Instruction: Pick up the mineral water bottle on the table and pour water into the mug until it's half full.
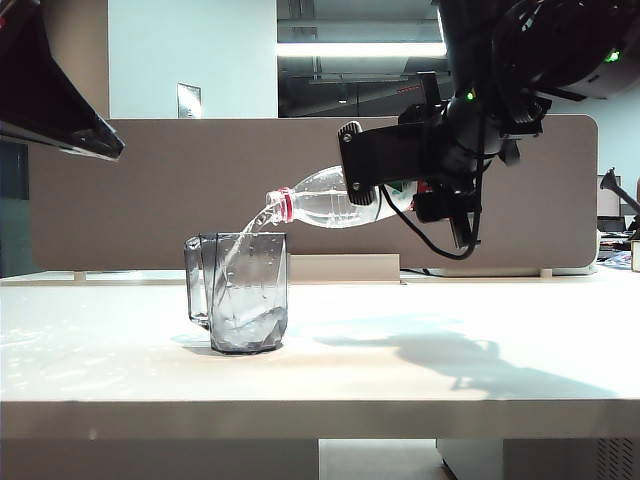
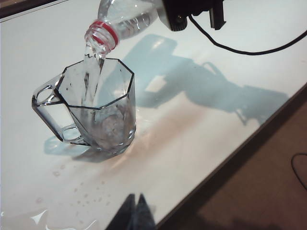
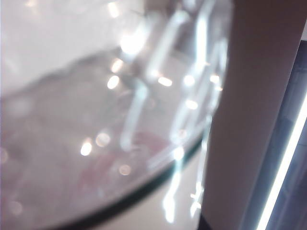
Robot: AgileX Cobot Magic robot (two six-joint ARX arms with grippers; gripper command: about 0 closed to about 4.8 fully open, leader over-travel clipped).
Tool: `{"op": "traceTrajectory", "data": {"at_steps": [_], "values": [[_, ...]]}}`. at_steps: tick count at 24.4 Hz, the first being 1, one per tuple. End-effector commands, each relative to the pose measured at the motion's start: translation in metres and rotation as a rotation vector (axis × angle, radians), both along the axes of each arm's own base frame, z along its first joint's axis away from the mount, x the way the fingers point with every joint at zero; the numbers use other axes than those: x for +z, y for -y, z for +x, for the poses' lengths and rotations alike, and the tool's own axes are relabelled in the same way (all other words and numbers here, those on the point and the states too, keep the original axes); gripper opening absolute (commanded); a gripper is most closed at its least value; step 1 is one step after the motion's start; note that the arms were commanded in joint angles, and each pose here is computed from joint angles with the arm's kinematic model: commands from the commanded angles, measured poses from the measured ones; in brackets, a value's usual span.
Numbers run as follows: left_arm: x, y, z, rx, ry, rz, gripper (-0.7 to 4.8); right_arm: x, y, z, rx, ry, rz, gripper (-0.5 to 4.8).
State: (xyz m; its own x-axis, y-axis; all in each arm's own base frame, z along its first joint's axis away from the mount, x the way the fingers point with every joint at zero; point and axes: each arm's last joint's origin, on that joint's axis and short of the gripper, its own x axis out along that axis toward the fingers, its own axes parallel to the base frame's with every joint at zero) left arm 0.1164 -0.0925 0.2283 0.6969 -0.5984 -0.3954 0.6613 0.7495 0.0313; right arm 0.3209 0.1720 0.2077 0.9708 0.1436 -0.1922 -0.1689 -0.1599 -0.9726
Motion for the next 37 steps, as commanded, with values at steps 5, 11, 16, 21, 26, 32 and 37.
{"op": "traceTrajectory", "data": {"at_steps": [5, 11, 16, 21, 26, 32, 37], "values": [[0.0022, 0.0002, 0.0003, -0.002, 0.012, -0.012, -0.01, 0.0111, -0.0009, 0.0004, 0.008, 0.065, -0.009, 2.3], [0.0022, 0.0002, 0.0003, -0.002, 0.012, -0.012, -0.02, 0.0111, -0.0008, 0.0004, 0.009, 0.067, -0.021, 2.3], [0.0022, 0.0002, 0.0003, -0.002, 0.012, -0.012, -0.01, 0.0111, -0.0008, 0.0004, 0.012, 0.07, -0.041, 2.3], [0.0022, 0.0002, 0.0003, -0.002, 0.012, -0.012, -0.01, 0.0111, -0.0008, 0.0004, 0.012, 0.07, -0.042, 2.29], [0.0022, 0.0002, 0.0003, -0.002, 0.012, -0.012, -0.02, 0.011, -0.0009, 0.0003, 0.007, 0.064, -0.012, 2.29], [0.0022, 0.0002, 0.0003, -0.002, 0.012, -0.012, -0.01, 0.0109, -0.0035, -0.0011, -0.007, 0.039, 0.152, 2.29], [0.0022, 0.0002, 0.0003, -0.002, 0.012, -0.012, -0.01, 0.0079, -0.0089, -0.0044, -0.028, -0.041, 0.435, 2.29]]}}
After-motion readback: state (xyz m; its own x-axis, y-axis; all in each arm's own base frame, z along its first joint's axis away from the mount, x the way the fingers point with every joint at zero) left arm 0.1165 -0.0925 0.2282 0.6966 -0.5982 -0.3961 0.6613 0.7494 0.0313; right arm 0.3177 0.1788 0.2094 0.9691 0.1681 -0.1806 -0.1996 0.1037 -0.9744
